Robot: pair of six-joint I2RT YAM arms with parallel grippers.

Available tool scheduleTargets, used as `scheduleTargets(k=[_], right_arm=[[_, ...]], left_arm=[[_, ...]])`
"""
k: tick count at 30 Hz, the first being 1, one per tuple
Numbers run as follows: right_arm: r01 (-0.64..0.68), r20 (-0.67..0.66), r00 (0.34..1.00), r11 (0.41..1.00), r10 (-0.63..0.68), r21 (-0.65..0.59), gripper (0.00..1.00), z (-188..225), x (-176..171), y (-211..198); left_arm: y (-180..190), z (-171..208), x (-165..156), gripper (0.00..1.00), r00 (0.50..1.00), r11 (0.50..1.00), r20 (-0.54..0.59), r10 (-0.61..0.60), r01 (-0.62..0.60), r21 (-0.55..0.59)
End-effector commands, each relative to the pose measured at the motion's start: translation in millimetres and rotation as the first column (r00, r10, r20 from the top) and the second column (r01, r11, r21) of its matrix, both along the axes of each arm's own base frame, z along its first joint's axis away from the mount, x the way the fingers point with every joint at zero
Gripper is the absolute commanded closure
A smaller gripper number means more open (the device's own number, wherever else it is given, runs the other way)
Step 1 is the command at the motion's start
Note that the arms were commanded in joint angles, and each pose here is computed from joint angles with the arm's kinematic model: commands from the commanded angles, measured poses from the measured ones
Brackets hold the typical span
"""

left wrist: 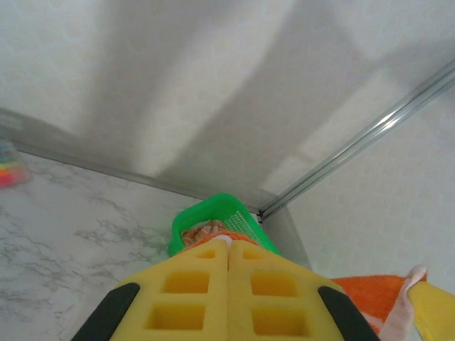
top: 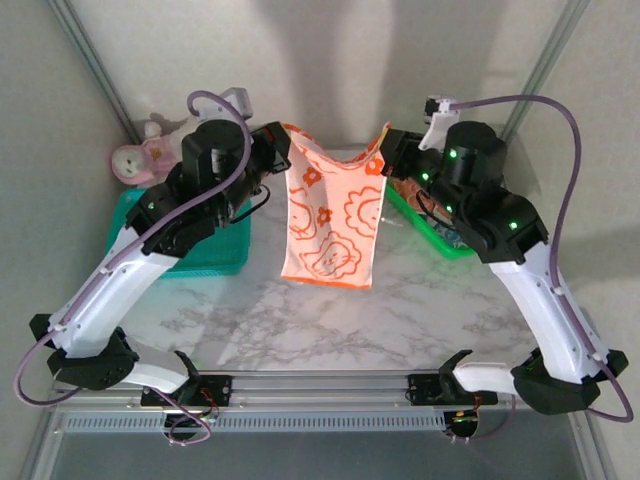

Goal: Fold and stack the towels

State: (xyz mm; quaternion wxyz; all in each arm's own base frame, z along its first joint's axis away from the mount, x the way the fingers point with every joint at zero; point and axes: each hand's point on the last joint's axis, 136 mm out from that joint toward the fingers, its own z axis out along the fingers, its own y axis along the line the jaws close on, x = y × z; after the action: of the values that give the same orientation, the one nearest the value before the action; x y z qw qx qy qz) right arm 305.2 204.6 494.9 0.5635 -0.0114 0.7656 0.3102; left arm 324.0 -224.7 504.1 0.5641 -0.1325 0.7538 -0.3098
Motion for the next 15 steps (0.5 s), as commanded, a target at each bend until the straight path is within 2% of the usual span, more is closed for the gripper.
scheduleTargets(k=[1, 7, 15], right_arm=[[0.061, -0.096, 0.994, 0.998, -0.062, -0.016, 1.0, -26, 29, -2], [0.058, -0.161, 0.985, 0.998, -0.062, -0.034, 1.0, -57, 93, 13], [0.046, -0.267, 0.961, 0.995, -0.068, -0.086, 1.0, -124, 186, 29]], left_arm=[[0, -32, 33, 1.0, 0.994, 1.0, -0.103, 0.019, -0.02, -0.007], [11, -67, 99, 1.0, 0.988, 1.0, -0.153, 0.026, -0.024, 0.018], [22, -153, 187, 1.0, 0.963, 0.991, -0.268, 0.043, -0.007, 0.135]])
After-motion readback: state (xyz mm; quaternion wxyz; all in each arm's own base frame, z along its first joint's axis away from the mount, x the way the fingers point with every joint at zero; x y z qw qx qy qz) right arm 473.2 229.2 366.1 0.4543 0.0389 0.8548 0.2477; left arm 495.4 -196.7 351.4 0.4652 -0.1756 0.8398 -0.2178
